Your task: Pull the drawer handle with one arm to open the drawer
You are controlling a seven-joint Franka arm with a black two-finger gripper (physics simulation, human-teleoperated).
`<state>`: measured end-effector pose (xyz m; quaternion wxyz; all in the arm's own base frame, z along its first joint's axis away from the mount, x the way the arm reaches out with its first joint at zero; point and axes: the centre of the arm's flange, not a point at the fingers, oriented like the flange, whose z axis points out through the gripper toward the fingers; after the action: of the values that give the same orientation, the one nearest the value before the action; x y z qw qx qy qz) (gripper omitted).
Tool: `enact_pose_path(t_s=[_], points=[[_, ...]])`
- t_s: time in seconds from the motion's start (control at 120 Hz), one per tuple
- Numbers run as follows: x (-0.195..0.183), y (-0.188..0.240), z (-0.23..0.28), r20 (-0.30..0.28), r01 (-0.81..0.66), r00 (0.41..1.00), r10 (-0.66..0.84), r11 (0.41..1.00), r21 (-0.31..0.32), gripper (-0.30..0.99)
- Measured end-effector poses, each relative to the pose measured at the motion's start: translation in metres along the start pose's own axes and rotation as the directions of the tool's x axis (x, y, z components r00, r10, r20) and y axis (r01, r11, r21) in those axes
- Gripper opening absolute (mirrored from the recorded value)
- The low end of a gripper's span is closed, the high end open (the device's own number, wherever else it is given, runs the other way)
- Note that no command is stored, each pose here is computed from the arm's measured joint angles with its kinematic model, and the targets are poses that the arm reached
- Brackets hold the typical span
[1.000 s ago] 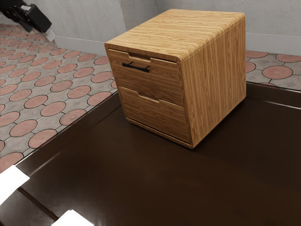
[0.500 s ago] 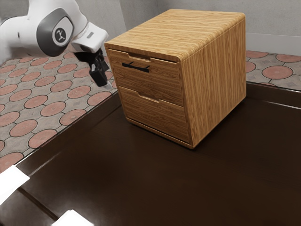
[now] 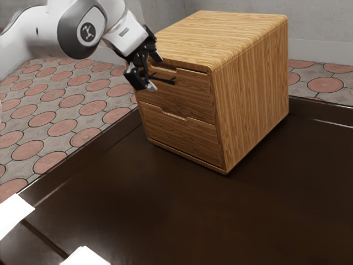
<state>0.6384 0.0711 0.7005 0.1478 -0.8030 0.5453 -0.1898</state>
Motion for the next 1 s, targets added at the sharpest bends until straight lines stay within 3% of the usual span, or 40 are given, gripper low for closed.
enact_pose_path(t_s=[0.642, 0.75, 0.783, 0.908, 0.95, 1.0], points=[[-0.034, -0.005, 0.045, 0.051, -0.094, 0.994, 0.097, 0.994, -0.064, 0.68], [-0.038, 0.001, 0.062, 0.058, -0.101, 0.992, 0.108, 0.989, -0.105, 0.75], [-0.041, 0.004, 0.06, 0.065, -0.101, 0.992, 0.109, 0.988, -0.115, 0.7], [-0.068, 0.046, -0.008, 0.077, -0.078, 0.993, 0.088, 0.989, -0.124, 0.34], [-0.081, 0.065, -0.064, 0.066, -0.068, 0.995, 0.074, 0.994, -0.08, 0.4], [-0.092, 0.083, -0.158, 0.059, -0.046, 0.997, 0.044, 0.998, 0.033, 0.47]])
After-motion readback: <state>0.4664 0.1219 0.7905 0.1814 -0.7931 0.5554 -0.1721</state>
